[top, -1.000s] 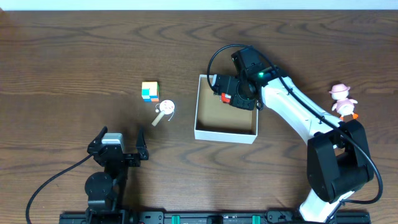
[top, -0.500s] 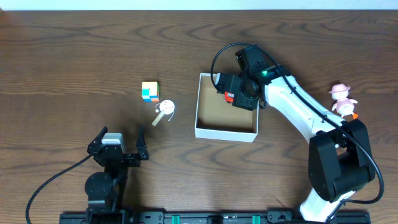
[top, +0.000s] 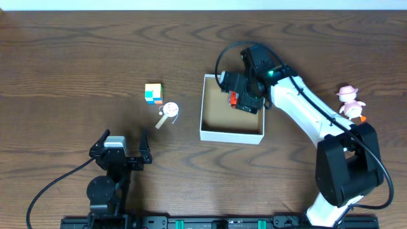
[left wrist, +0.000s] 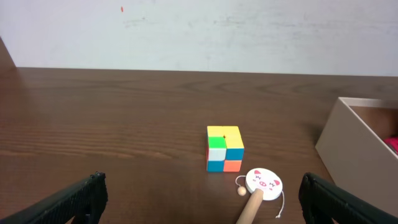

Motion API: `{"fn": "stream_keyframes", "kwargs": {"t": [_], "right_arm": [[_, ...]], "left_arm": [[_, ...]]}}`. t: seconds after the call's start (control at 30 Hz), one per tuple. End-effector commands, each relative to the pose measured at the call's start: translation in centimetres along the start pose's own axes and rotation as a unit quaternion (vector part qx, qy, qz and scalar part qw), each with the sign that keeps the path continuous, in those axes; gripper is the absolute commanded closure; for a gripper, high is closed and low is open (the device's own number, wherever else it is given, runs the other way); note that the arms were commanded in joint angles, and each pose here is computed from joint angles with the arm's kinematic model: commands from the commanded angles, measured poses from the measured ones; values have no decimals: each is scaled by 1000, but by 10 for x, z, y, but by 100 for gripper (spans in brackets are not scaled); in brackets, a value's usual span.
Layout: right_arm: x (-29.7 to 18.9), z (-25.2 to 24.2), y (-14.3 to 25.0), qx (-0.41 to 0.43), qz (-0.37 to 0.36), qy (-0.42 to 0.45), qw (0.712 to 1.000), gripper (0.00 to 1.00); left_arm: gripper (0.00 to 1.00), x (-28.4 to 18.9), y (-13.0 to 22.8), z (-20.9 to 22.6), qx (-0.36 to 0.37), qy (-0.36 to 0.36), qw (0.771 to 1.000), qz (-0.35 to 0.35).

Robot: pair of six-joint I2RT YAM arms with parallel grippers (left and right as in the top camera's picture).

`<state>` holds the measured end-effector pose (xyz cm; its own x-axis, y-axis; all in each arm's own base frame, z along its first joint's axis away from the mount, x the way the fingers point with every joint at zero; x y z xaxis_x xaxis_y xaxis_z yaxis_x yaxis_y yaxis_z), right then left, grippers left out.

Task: Pack container
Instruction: 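Carry the red truck left and lower it into the white box, then open the right gripper, withdraw, and grasp the pink duck figure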

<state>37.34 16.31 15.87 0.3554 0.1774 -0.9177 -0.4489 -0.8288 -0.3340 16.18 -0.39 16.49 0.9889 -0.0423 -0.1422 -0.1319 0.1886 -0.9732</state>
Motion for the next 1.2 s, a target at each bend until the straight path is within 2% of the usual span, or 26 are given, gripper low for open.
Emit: {"fn": "stream_keyframes", "kwargs": {"t": [0.0, 0.17, 0.33, 0.43, 0.6, 0.83, 0.93, 1.07, 1.17], "right_arm": [[-73, -26, -37, 93, -95, 68, 989, 18], [-142, -54, -33, 198, -121, 155, 960, 12], [-185, -74, 17, 266, -67, 233, 933, 11], [-195, -87, 62, 338, -10, 247, 908, 11], [-196, -106, 133, 458, 72, 248, 850, 7], [-191, -134, 214, 549, 130, 250, 787, 6], [-177, -144, 237, 567, 131, 209, 786, 7], [-148, -154, 258, 569, 116, 133, 803, 7], [-125, -163, 275, 562, 134, 116, 808, 4]], "left_arm": [[2, 2, 13, 0, -1, -5, 1000, 18], [2, 2, 13, 0, -1, -5, 1000, 18], [2, 2, 13, 0, -1, -5, 1000, 18], [2, 2, 13, 0, -1, -5, 1000, 18], [2, 2, 13, 0, -1, -5, 1000, 18], [2, 2, 13, 0, -1, -5, 1000, 18], [2, 2, 13, 0, -1, -5, 1000, 18], [2, 2, 13, 0, -1, -5, 1000, 18], [2, 2, 13, 0, -1, -5, 1000, 18]]}}
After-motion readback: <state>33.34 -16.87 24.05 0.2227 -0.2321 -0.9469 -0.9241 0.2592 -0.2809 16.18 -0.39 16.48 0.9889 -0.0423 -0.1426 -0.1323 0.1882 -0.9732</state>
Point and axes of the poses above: each gripper's point midway between its finger pads, its own x axis out along the fingers, its own z axis along the line the jaws close on, y = z × x, the point moved 8 cm from there along -x, back along the fingers, and after that the axes turned 13 degrees about x, right-handed, at the moved point
